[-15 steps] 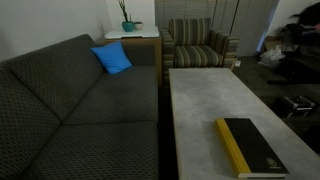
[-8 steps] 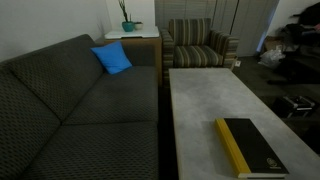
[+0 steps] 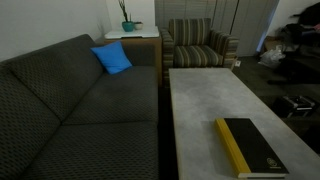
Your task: Open the book on the table
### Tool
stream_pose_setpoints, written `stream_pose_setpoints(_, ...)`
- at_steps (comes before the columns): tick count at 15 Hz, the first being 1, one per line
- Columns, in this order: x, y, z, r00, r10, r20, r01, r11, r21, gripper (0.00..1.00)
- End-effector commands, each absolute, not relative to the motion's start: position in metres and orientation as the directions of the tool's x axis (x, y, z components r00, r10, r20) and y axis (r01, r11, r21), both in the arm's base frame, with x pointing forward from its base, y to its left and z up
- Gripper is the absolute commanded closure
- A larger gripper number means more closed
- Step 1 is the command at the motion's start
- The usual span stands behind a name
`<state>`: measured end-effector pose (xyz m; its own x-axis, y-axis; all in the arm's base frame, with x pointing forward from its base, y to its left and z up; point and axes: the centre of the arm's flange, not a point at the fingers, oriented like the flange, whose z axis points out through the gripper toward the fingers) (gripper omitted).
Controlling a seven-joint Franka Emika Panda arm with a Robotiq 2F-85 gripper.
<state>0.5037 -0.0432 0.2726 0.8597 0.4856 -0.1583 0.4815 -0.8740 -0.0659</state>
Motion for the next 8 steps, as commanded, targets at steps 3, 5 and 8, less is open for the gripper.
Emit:
stream_pose_setpoints(3, 0.527, -0.043, 0.233, 0.8, 0.585, -0.135, 0.584, -0.81, -0.051, 0.0)
stream_pose_setpoints(5, 0.539, -0.043, 0.206, 0.789, 0.601, -0.129, 0.599, -0.799, -0.052, 0.0)
stream_pose_setpoints(8, 0.56, -0.049, 0.164, 0.782, 0.609, -0.131, 0.605, -0.793, -0.071, 0.0)
